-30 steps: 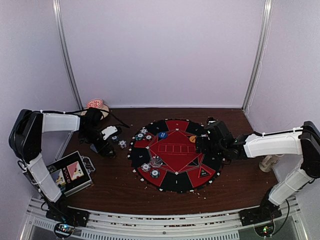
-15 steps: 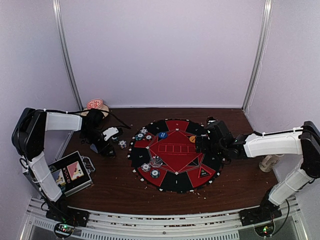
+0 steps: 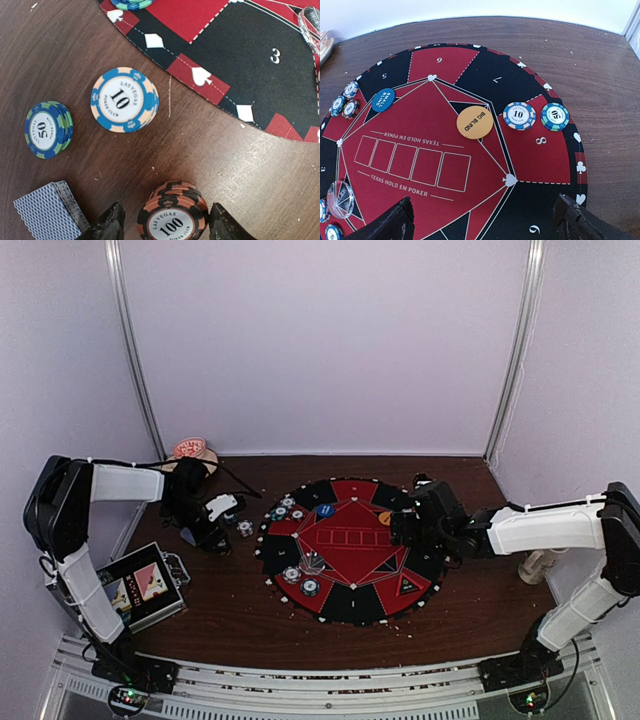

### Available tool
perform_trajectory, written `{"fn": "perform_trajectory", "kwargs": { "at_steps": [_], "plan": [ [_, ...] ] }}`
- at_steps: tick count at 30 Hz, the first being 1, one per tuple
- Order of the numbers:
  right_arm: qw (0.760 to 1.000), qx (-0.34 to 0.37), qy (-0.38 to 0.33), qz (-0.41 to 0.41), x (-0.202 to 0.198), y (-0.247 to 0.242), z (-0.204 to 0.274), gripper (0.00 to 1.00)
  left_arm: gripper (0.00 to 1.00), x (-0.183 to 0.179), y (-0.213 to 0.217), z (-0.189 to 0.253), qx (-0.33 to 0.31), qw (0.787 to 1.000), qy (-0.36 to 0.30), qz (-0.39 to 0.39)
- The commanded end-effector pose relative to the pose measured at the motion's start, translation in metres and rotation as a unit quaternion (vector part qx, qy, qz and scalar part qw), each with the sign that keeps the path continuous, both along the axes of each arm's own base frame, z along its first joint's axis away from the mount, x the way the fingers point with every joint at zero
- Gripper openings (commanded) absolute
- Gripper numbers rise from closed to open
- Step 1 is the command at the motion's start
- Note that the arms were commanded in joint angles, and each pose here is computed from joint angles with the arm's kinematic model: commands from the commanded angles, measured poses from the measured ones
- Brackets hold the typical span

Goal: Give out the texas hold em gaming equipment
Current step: Pick up the pile of poker chips from the pile of poker chips.

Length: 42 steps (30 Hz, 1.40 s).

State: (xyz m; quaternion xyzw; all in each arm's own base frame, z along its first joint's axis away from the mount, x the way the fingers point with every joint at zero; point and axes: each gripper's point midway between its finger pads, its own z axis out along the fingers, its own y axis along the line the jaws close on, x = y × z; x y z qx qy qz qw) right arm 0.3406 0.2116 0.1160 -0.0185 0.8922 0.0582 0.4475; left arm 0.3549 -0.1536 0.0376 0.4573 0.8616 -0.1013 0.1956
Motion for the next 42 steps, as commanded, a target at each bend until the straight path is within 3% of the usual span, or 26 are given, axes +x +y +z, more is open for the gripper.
{"fn": "perform_trajectory", "kwargs": {
  "at_steps": [1,7,13,21,42],
  "plan": [
    [1.000,-0.004,-0.008,-0.002,0.003,0.003,0.006,0.99,0.59,0.003,0.000,0.000,-0.005,1.000,0.001,-0.007],
    [1.000,-0.004,-0.007,-0.002,0.003,0.002,0.005,0.99,0.57,0.000,-0.001,-0.001,-0.006,1.000,0.006,-0.010],
    [1.000,-0.005,-0.007,-0.001,0.003,0.002,0.005,0.99,0.63,-0.003,0.000,-0.001,-0.006,1.000,0.009,-0.011],
    [1.000,-0.005,-0.008,-0.001,0.003,0.003,0.006,0.98,0.60,-0.003,0.000,-0.002,-0.006,1.000,0.011,-0.011],
    [1.000,-0.003,-0.010,-0.002,0.004,0.002,0.007,0.99,0.28,-0.002,0.002,0.018,-0.007,1.000,-0.015,-0.003]
  ]
}}
